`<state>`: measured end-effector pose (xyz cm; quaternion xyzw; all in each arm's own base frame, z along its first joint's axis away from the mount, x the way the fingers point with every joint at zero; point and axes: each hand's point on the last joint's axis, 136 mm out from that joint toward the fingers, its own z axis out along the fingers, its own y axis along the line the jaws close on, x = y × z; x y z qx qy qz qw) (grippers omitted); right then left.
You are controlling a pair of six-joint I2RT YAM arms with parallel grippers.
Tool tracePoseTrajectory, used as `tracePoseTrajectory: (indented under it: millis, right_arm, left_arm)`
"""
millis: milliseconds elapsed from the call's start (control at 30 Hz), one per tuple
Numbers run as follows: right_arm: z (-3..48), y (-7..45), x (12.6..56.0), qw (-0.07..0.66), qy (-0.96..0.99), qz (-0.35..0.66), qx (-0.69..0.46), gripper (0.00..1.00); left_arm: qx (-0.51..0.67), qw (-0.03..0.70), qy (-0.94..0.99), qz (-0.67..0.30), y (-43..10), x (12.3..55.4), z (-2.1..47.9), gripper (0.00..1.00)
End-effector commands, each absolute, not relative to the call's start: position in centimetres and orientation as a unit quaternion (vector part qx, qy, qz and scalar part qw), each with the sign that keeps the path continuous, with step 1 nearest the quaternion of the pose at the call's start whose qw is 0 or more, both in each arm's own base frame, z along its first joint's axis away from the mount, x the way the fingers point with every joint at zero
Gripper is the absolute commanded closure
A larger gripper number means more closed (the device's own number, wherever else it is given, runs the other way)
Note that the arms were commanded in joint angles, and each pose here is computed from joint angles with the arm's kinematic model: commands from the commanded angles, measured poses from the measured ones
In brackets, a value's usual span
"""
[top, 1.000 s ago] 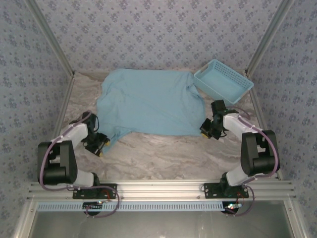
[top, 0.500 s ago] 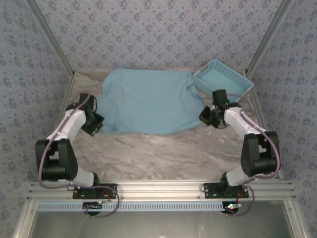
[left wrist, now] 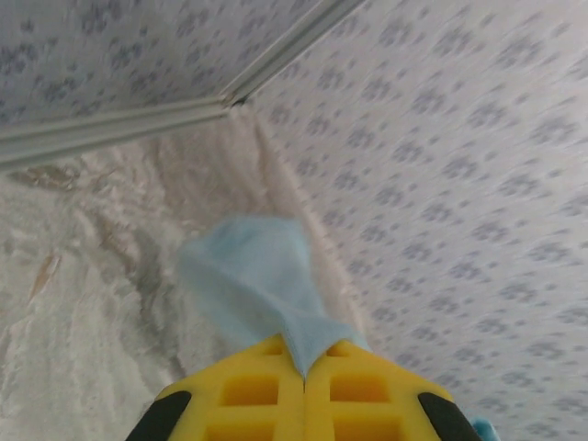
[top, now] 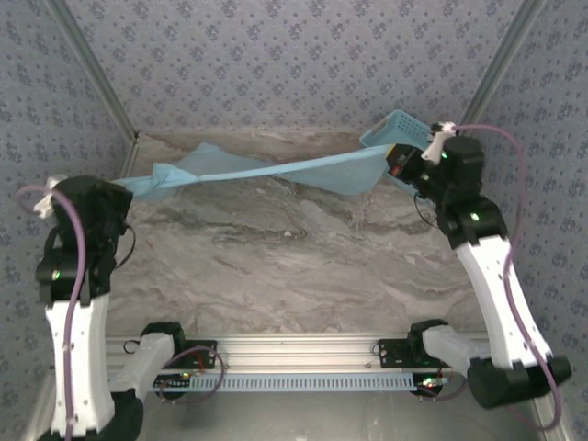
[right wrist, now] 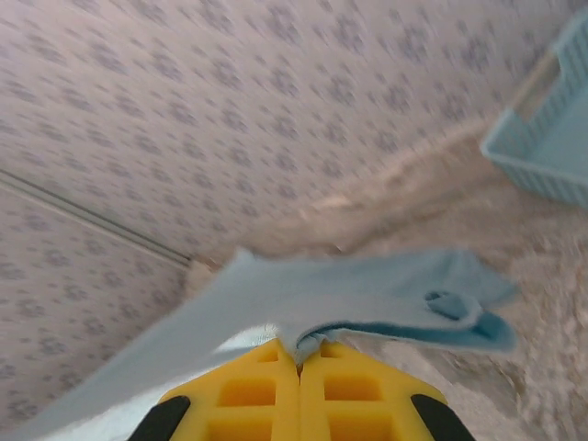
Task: Fold and stack the t-shirts
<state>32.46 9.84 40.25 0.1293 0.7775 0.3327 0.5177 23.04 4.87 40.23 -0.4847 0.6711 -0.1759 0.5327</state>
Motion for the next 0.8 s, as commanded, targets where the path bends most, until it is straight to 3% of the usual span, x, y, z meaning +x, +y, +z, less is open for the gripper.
tracePoseTrajectory:
  millis: [0, 167, 533, 667, 767]
  right_arm:
    - [44.0, 8.4, 30.5, 0.565, 0.743, 0.33, 0.142, 1.0]
    - [45.2, 9.3, 32.1, 0.556, 0.734, 0.36, 0.151, 1.0]
    - [40.6, 13.1, 45.6, 0.493, 0.754, 0.411, 0.141, 1.0]
    - [41.3, 13.4, 50.1, 0.488, 0.731, 0.457, 0.139, 1.0]
    - [44.3, 12.9, 51.9, 0.51, 0.704, 0.478, 0.129, 1.0]
  left_arm:
    - [-0.475, 0.595, 0.622, -0.179, 5.9, 21.2, 45.7, 1.0]
    - [-0.455, 0.593, 0.641, -0.175, 5.5, 24.1, 48.0, 1.0]
    - [-0.414, 0.486, 0.738, -0.22, 5.1, 41.2, 43.1, 1.0]
    - [-0.395, 0.491, 0.736, -0.249, 6.0, 44.2, 45.0, 1.0]
    - [-0.374, 0.528, 0.717, -0.259, 6.3, 44.2, 49.4, 1.0]
